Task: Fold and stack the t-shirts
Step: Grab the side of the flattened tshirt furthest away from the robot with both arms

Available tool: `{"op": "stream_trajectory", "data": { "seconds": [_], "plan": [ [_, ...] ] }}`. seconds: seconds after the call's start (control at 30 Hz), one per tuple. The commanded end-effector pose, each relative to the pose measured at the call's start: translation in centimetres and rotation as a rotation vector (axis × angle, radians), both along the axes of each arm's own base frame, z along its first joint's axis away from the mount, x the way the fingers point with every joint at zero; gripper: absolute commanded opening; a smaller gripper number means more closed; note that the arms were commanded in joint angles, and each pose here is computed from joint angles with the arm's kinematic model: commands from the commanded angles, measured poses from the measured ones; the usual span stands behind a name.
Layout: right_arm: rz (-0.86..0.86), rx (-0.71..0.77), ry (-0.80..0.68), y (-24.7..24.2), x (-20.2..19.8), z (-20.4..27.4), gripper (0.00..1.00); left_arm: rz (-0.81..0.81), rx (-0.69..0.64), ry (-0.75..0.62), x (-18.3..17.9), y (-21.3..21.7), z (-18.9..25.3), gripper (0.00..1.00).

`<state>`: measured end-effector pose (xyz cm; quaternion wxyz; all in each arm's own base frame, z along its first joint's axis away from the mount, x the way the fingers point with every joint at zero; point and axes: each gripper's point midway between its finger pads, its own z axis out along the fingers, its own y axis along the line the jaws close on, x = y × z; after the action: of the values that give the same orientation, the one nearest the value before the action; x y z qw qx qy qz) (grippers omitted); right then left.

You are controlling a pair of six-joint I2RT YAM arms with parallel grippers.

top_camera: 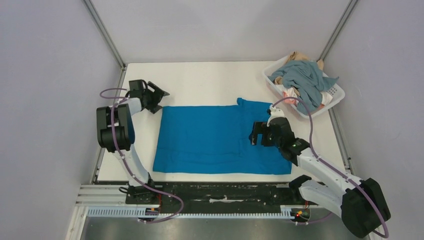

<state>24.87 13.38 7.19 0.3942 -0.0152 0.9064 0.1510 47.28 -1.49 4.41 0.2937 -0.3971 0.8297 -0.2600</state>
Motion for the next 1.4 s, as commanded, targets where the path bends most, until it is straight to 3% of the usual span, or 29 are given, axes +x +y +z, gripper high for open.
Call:
{"op": "stream_trajectory", "data": {
  "seconds": [0.0, 0.17, 0.33, 0.5, 0.6, 0.97, 1.17, 1.37],
  "plan": [
    [0.013, 0.026, -0.08, 1.0, 1.9, 2.4, 0.98, -0.062, 0.026, 0.069, -1.1, -0.6, -2.4, 0.89],
    [0.015, 0.026, -0.074, 1.2, 2.3, 2.2, 0.98, -0.134, -0.024, 0.142, -3.1, -2.6, -4.3, 0.81],
    [0.052, 0.05, -0.048, 2.3, 2.5, 1.8, 0.98, -0.158, 0.009, 0.177, -4.7, -2.8, -4.5, 0.62],
    [0.057, 0.048, -0.05, 2.7, 3.2, 2.0, 0.98, -0.174, 0.076, 0.256, -5.8, -2.2, -5.7, 0.31],
    [0.037, 0.022, -0.063, 2.4, 3.9, 2.2, 0.98, -0.185, 0.084, 0.28, -6.2, -2.1, -6.0, 0.04],
    [-0.023, -0.266, -0.159, 1.2, 12.3, 6.8, 0.98, -0.204, 0.161, 0.197, -5.2, -2.5, -2.5, 0.02],
    [-0.069, -0.408, -0.127, 2.0, 18.4, 5.8, 0.98, -0.169, 0.255, 0.23, -6.2, -1.6, -1.9, 0.02],
    [-0.094, -0.426, -0.122, 4.5, 24.1, 4.7, 0.94, -0.15, 0.283, 0.227, -6.7, -1.3, -1.4, 0.02]
  ]
}}
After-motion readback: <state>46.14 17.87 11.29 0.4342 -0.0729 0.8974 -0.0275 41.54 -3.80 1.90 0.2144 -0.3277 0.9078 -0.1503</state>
